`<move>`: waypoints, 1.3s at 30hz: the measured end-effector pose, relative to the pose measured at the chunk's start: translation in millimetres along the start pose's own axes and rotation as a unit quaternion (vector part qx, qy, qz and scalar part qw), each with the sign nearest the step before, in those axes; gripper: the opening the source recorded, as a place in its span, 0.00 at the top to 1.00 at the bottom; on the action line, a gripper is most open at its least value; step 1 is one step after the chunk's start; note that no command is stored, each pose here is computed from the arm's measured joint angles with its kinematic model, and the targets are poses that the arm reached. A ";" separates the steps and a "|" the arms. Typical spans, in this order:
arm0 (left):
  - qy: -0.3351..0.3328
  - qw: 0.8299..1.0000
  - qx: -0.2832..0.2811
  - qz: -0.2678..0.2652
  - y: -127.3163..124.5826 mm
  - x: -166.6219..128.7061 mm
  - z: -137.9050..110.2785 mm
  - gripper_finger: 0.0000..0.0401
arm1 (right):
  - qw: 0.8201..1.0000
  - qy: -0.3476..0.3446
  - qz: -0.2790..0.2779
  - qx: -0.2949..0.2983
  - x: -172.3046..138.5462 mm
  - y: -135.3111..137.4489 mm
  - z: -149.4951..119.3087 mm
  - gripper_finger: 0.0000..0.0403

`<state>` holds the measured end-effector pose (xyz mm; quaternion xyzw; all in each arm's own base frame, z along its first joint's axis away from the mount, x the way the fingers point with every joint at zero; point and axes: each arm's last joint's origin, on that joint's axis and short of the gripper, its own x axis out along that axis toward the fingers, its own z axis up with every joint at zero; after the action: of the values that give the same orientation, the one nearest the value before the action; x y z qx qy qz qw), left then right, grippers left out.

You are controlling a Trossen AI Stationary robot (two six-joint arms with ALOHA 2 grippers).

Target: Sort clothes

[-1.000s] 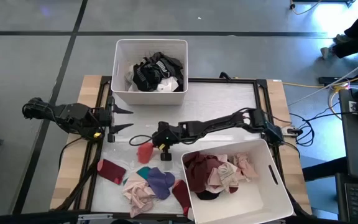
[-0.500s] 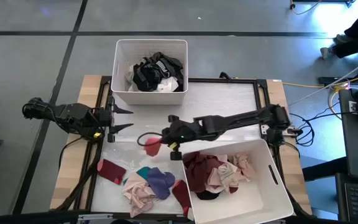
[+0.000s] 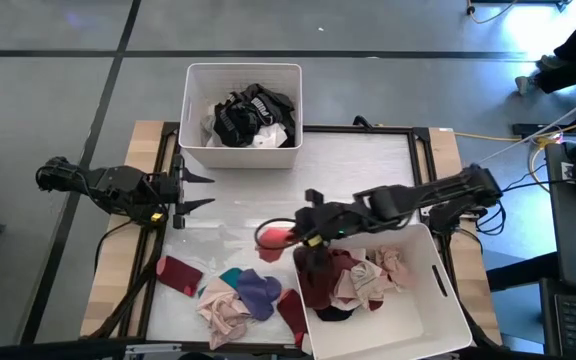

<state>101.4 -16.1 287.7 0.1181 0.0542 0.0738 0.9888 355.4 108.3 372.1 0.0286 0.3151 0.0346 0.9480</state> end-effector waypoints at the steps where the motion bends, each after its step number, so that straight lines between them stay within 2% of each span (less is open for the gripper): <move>1: 0.000 1.000 0.000 0.000 0.0 0.0 0.0 0.48 | 1.000 -0.001 0.001 0.007 -6.4 3.4 -0.3 0.94; 8: 0.000 1.000 0.001 0.000 0.0 0.0 0.0 0.48 | 0.997 0.021 0.011 0.074 -50.8 24.4 -10.6 0.94; 12: 0.000 1.000 0.001 0.000 0.0 0.0 0.1 0.48 | 0.989 0.060 0.008 0.139 -75.1 34.2 -23.5 0.94; 18: -0.001 1.000 -0.006 0.000 0.0 0.0 0.2 0.48 | 0.953 0.146 -0.027 0.265 -96.8 47.2 -48.5 0.94; 24: -0.001 1.000 -0.007 0.000 0.1 0.0 0.2 0.48 | 0.902 0.214 -0.094 0.362 -106.1 59.0 -71.0 0.94; 28: 0.000 1.000 -0.009 0.000 0.0 0.1 0.1 0.48 | 0.879 0.244 -0.128 0.389 -103.6 65.4 -82.9 0.94; 32: 0.000 1.000 -0.010 0.000 0.0 0.0 0.1 0.48 | 0.868 0.270 -0.153 0.388 -98.1 67.8 -97.4 0.91; 35: 0.000 1.000 -0.010 0.000 -0.1 0.1 0.0 0.48 | 0.865 0.279 -0.169 0.381 -92.8 66.6 -105.7 0.85; 39: 0.000 1.000 -0.010 0.000 0.0 0.1 0.0 0.48 | 0.863 0.288 -0.184 0.373 -87.7 65.2 -113.8 0.70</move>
<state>101.5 -16.1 287.7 0.1080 0.0534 0.0744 0.9899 214.0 169.6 338.2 0.3105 0.5626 -0.2535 0.7230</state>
